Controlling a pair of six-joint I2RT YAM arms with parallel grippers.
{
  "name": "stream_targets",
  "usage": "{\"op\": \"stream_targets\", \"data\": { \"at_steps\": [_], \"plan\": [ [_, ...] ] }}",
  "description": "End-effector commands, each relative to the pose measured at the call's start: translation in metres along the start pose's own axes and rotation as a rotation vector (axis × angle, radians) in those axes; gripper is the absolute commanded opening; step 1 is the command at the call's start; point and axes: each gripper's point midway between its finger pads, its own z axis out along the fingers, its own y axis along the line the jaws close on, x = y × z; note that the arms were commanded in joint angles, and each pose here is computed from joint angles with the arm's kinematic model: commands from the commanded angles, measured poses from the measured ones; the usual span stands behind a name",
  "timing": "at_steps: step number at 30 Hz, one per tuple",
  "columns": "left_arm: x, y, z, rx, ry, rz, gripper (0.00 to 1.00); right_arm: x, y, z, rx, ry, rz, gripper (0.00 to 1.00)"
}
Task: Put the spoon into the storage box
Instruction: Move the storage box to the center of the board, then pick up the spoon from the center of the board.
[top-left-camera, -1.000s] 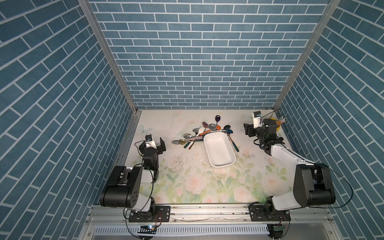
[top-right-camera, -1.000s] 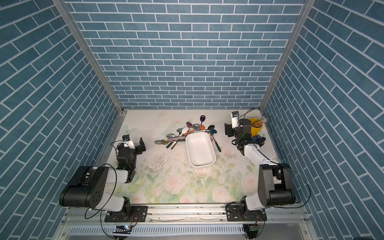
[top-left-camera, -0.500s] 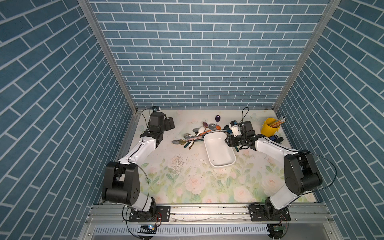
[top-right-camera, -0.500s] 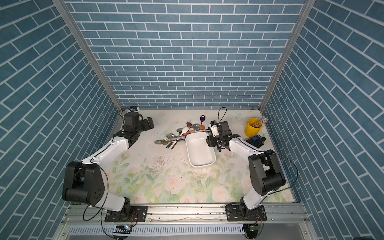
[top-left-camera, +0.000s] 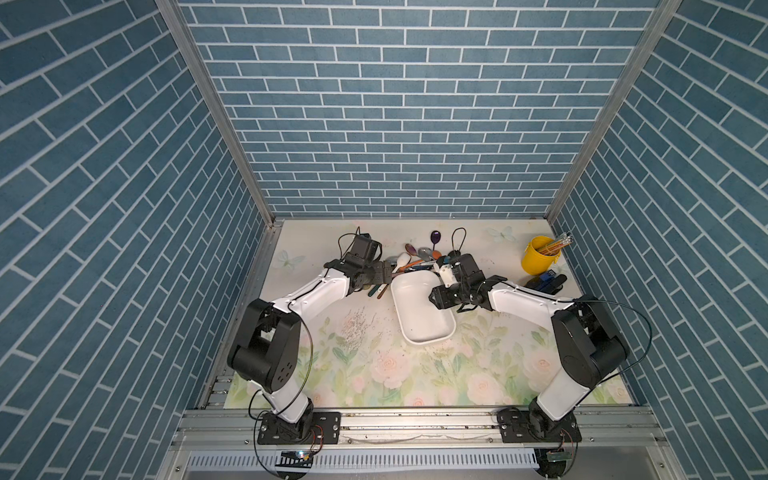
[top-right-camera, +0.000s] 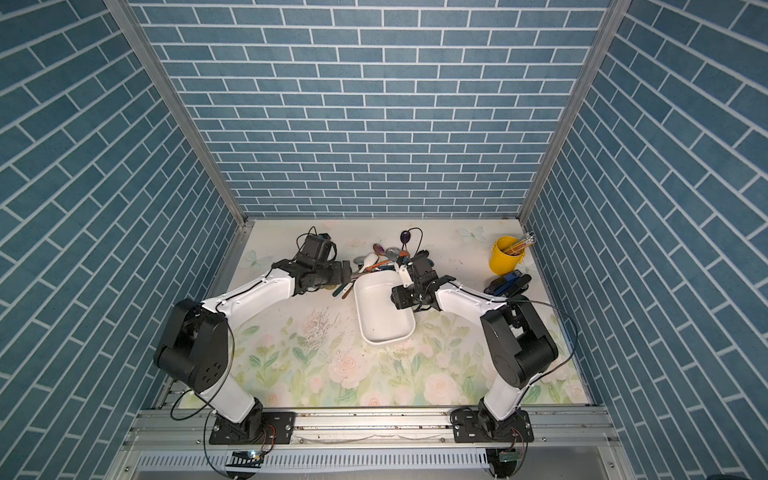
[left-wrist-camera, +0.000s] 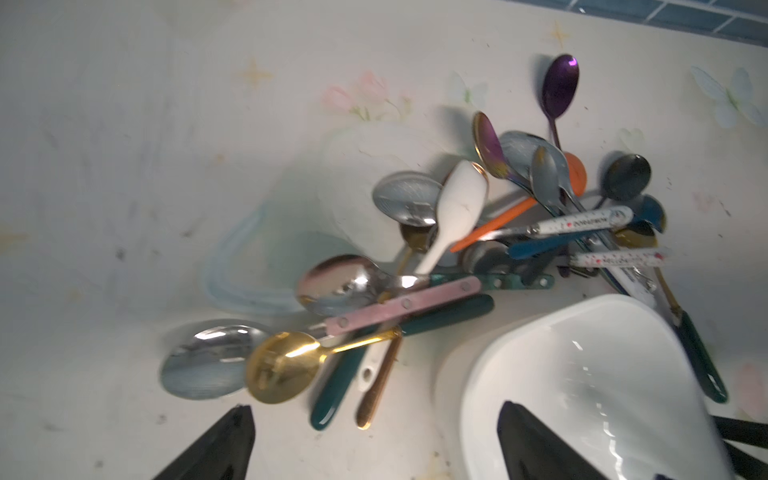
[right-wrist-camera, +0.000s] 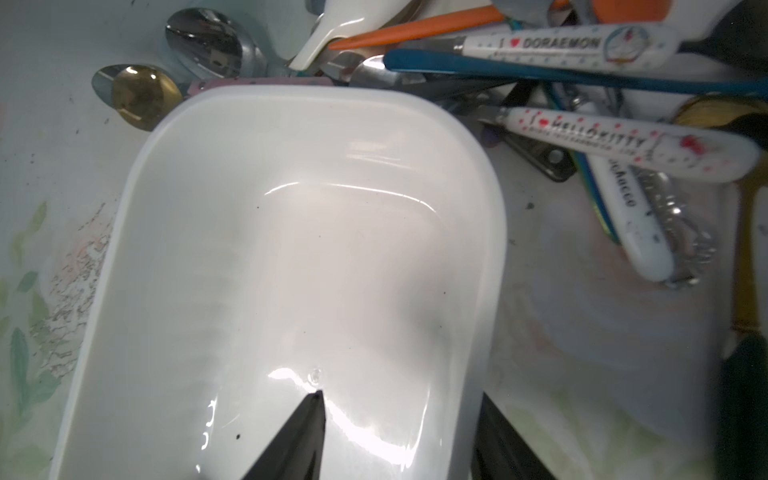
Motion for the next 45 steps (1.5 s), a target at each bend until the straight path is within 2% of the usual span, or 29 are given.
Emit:
{"op": "stream_targets", "data": {
  "at_steps": [1, 5, 11, 14, 19, 22, 25, 33, 45],
  "plan": [
    [0.029, -0.016, 0.01, 0.028, 0.121, 0.004, 0.89, 0.016, 0.006, -0.004, 0.0, 0.032, 0.087, 0.56],
    [0.059, -0.016, 0.016, 0.018, 0.221, -0.005, 0.8, 0.02, 0.011, -0.015, -0.017, 0.037, 0.108, 0.56],
    [0.079, -0.018, 0.005, 0.013, 0.262, 0.01, 0.78, 0.015, 0.004, -0.026, 0.023, 0.042, 0.086, 0.6],
    [0.086, -0.022, 0.009, 0.028, 0.282, 0.011, 0.72, -0.002, -0.014, -0.036, 0.069, 0.01, 0.102, 0.62],
    [0.102, -0.016, 0.022, -0.002, 0.353, 0.033, 0.51, -0.032, -0.06, -0.062, 0.156, -0.064, 0.128, 0.62],
    [0.104, -0.013, 0.023, -0.016, 0.359, 0.045, 0.46, -0.038, -0.091, -0.071, 0.252, -0.07, 0.118, 0.62],
    [0.103, -0.011, 0.022, -0.026, 0.359, 0.054, 0.4, -0.036, -0.11, -0.066, 0.289, -0.034, 0.088, 0.62],
    [0.091, -0.015, 0.018, -0.032, 0.349, 0.074, 0.37, -0.016, -0.146, -0.041, 0.355, 0.076, 0.068, 0.6],
    [0.081, -0.027, 0.012, 0.01, 0.35, 0.077, 0.4, 0.005, -0.156, -0.018, 0.34, 0.175, 0.02, 0.54]
  ]
}}
